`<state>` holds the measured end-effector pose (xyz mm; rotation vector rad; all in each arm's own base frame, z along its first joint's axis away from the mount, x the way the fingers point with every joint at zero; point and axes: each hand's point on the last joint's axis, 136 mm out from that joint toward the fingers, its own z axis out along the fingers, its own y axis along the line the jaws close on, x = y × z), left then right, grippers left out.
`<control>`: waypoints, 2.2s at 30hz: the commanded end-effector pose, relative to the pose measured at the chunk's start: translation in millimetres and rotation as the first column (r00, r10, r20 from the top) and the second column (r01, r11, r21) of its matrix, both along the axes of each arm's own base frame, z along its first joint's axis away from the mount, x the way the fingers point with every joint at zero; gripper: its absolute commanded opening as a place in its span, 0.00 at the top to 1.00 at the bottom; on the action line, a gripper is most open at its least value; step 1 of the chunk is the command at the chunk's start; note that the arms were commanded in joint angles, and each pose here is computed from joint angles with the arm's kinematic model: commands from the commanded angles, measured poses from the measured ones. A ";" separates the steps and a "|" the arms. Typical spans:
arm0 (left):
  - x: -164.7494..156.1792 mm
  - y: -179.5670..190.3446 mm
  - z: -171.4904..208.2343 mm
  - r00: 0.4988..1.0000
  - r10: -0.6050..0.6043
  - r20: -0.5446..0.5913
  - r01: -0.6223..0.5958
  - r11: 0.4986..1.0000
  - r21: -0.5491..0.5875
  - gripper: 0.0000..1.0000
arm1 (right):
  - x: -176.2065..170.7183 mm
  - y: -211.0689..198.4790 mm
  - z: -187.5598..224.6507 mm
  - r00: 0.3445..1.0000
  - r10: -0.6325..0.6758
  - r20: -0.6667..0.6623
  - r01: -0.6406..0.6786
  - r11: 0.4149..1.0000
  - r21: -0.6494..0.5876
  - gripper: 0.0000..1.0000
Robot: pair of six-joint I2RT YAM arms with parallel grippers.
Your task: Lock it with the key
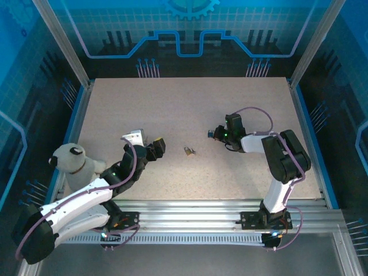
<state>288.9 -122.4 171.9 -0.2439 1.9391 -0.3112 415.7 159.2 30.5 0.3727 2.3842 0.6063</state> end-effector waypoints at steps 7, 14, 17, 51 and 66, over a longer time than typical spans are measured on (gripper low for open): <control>0.7 3.2 2.0 1.000 0.025 0.016 -0.025 1.000 -0.015 0.01 | 8.6 -3.1 2.2 1.000 -0.018 -0.004 0.018 1.000 -0.006 0.95; 0.9 3.4 2.0 1.000 0.026 0.016 -0.026 1.000 -0.015 0.01 | 3.6 -5.1 -1.2 0.999 -0.015 -0.035 0.014 1.000 -0.021 0.89; 0.9 3.4 1.5 1.000 0.026 0.015 -0.026 1.000 -0.014 0.01 | 3.1 -5.9 -0.4 0.999 -0.016 -0.036 0.015 1.000 -0.021 0.87; 1.7 24.1 2.9 0.992 0.117 0.044 -0.119 0.991 0.065 0.01 | -39.1 -36.2 173.5 0.942 0.123 0.313 -0.047 0.970 -0.240 0.00; -2.5 35.0 21.3 0.974 0.221 -0.046 -0.220 0.975 0.019 0.01 | -70.0 -76.3 194.6 0.778 0.186 0.600 0.132 0.886 -0.445 0.00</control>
